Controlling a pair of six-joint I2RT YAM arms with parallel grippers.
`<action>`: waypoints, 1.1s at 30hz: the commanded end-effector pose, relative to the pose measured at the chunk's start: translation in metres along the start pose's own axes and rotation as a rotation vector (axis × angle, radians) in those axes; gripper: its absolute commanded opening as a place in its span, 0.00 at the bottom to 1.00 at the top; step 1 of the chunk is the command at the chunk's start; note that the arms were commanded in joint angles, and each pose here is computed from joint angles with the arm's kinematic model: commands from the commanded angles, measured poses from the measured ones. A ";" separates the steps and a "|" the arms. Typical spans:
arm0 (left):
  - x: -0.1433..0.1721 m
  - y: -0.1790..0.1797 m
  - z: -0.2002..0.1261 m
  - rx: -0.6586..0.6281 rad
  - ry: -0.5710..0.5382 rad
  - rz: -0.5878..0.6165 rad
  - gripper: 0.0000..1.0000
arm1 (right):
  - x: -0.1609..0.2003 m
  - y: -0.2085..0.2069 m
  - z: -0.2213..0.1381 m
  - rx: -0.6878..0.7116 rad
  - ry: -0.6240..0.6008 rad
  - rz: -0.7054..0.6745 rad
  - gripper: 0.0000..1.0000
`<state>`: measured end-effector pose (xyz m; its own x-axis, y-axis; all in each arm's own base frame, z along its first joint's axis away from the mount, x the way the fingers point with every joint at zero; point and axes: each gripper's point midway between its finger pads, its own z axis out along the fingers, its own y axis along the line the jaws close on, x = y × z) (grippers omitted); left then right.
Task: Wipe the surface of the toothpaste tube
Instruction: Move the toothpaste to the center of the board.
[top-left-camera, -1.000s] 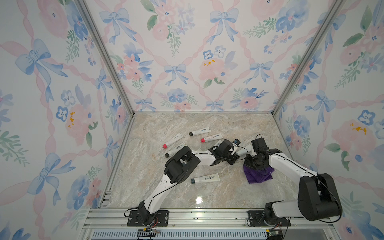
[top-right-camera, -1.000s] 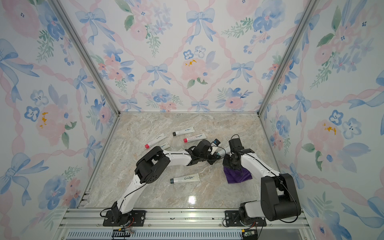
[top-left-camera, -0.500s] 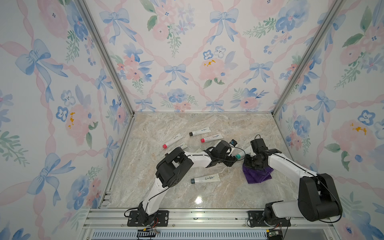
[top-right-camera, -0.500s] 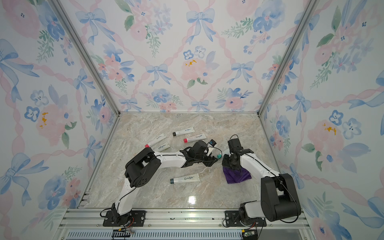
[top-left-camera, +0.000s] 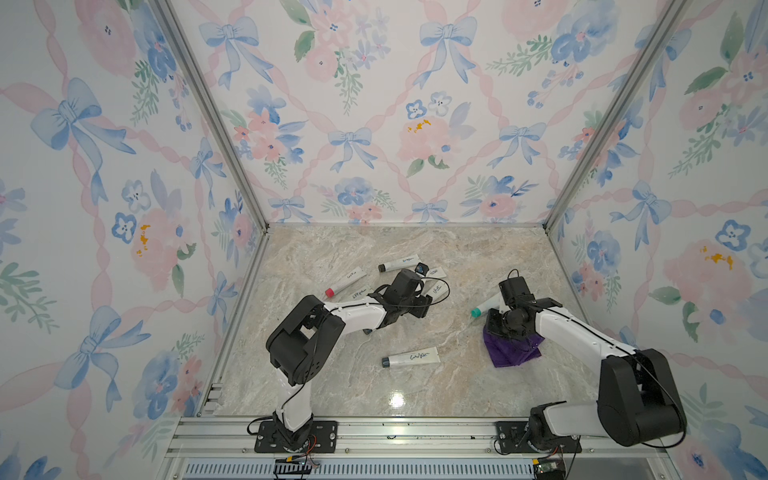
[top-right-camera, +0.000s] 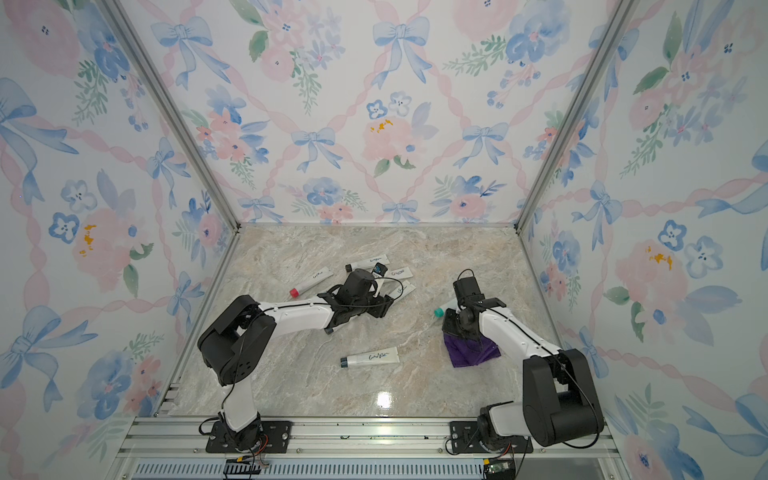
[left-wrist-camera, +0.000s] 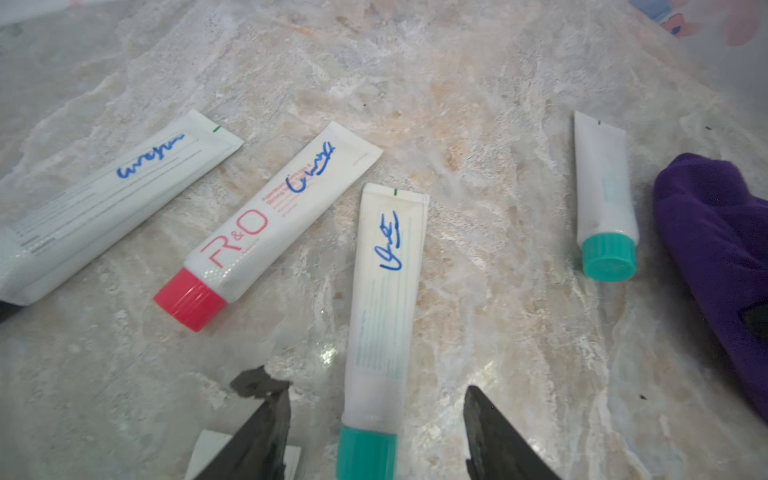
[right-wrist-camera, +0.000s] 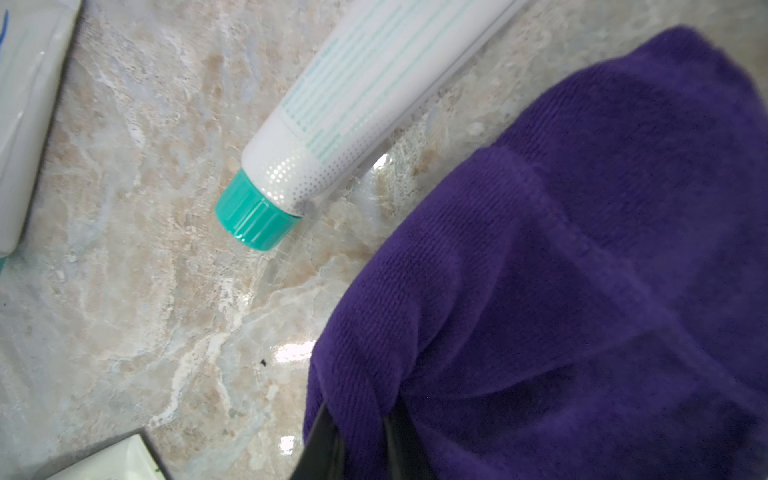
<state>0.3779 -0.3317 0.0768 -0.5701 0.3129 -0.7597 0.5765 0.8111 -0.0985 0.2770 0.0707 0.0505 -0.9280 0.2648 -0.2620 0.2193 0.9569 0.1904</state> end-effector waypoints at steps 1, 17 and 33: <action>0.014 0.014 0.004 -0.041 0.039 0.020 0.68 | 0.000 0.003 -0.006 -0.001 -0.008 -0.025 0.16; 0.054 0.008 0.021 0.022 0.138 0.045 0.67 | 0.001 0.008 -0.002 -0.006 -0.002 -0.031 0.16; 0.069 -0.011 0.035 0.075 0.182 0.082 0.35 | 0.003 0.008 -0.002 -0.005 -0.002 -0.033 0.16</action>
<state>0.3679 -0.3368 0.0262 -0.5823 0.4187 -0.6968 0.6411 0.7636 -0.0769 0.2748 0.0765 0.0502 -0.9342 0.2448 -0.2596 0.1993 0.9615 0.1893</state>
